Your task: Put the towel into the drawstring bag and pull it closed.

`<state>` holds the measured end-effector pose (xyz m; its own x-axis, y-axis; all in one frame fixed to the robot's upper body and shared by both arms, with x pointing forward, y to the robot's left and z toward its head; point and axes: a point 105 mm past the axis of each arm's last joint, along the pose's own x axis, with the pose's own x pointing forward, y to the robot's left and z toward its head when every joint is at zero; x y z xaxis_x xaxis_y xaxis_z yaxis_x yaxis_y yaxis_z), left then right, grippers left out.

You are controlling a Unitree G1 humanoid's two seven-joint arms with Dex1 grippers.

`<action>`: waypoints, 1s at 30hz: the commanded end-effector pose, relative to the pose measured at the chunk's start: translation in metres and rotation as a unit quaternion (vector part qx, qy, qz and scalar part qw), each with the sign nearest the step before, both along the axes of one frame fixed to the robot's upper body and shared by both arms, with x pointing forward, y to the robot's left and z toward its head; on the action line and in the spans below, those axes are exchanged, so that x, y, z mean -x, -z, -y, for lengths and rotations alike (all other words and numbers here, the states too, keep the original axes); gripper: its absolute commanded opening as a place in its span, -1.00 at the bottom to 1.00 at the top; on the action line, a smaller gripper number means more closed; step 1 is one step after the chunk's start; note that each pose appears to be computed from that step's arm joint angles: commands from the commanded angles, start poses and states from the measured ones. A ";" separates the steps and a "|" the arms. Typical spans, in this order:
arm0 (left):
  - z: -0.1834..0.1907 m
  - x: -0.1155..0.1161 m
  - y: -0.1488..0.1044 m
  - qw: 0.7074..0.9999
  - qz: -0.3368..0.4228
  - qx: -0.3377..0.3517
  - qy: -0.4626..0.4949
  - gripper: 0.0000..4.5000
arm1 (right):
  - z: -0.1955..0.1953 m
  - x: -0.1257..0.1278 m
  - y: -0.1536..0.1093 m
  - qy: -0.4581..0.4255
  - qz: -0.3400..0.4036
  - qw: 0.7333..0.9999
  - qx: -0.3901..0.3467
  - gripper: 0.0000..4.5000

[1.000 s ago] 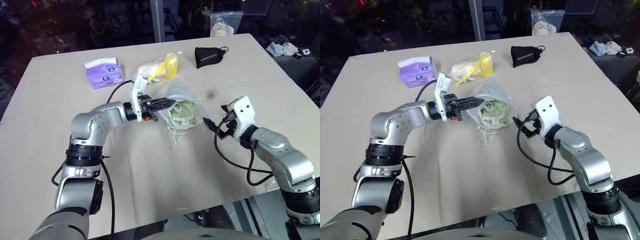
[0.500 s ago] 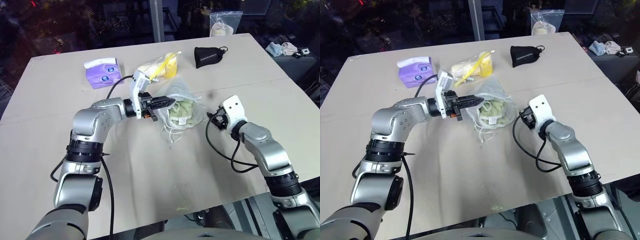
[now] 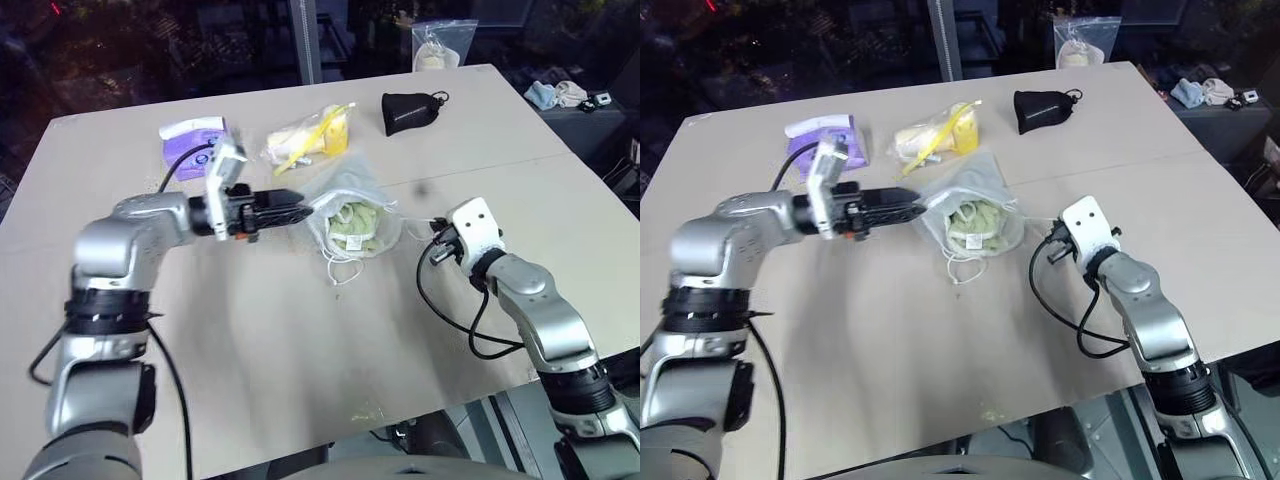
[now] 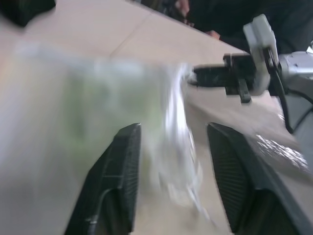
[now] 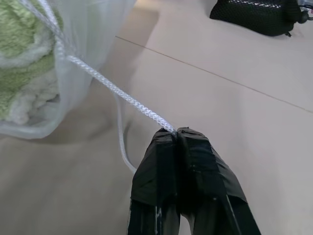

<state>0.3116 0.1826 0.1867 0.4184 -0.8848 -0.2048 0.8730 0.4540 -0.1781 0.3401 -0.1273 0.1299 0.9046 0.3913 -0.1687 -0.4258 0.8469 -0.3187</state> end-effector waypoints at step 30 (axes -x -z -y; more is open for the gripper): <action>0.058 -0.025 0.082 0.984 0.087 -0.053 -0.148 -0.99 | 0.016 0.005 -0.053 0.044 0.098 0.994 0.001 -1.00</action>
<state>0.3207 0.1043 0.0841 0.5939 -0.7611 -0.2610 0.7704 0.6314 -0.0883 0.3345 -0.1360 0.1485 0.9335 0.3383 -0.1191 -0.3585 0.8679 -0.3439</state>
